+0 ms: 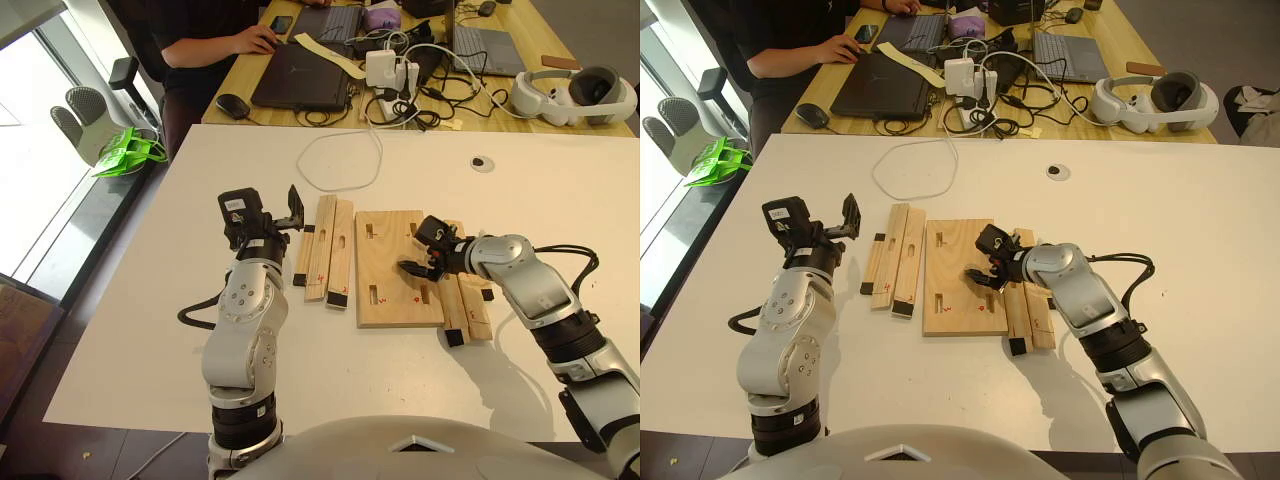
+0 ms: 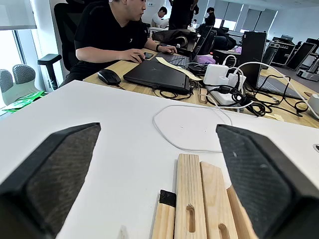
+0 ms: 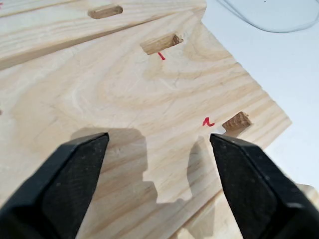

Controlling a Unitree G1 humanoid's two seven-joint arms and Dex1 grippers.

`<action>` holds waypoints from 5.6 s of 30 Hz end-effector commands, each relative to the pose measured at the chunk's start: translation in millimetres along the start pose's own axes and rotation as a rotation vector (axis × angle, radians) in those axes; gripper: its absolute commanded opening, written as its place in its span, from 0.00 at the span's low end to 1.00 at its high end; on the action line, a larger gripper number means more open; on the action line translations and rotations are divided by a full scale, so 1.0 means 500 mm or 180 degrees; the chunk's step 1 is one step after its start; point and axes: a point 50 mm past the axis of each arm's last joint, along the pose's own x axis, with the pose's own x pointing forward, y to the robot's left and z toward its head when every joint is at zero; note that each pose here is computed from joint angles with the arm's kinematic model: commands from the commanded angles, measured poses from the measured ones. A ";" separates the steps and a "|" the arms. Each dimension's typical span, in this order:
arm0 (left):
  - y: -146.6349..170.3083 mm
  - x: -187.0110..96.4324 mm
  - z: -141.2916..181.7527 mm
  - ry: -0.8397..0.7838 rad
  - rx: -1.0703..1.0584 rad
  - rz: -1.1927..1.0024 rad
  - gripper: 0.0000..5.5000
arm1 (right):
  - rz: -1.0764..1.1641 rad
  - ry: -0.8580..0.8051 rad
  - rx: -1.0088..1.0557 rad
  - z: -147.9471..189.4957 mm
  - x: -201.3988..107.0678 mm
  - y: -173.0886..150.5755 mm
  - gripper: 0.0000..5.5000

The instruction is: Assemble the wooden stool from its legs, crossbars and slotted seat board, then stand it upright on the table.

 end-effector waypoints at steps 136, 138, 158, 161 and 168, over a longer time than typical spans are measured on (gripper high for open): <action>-0.081 -0.020 0.056 -0.0612 0.1706 -0.2421 0.23 | 0.0762 -0.3143 0.2937 0.135 -0.163 0.051 0.68; -0.090 -0.029 0.054 -0.0658 0.1792 -0.2519 0.23 | 0.0740 -0.3155 0.2895 0.141 -0.165 0.034 0.68; -0.122 -0.051 0.046 -0.0732 0.1783 -0.2672 0.23 | 0.0797 -0.3084 0.2705 0.146 -0.153 0.014 0.26; -0.124 -0.055 0.041 -0.0708 0.1780 -0.2717 0.23 | 0.0845 -0.3110 0.2676 0.151 -0.152 0.012 0.17; -0.110 -0.050 0.032 -0.0652 0.1848 -0.2631 0.31 | 0.0801 -0.3104 0.2616 0.146 -0.158 -0.001 0.07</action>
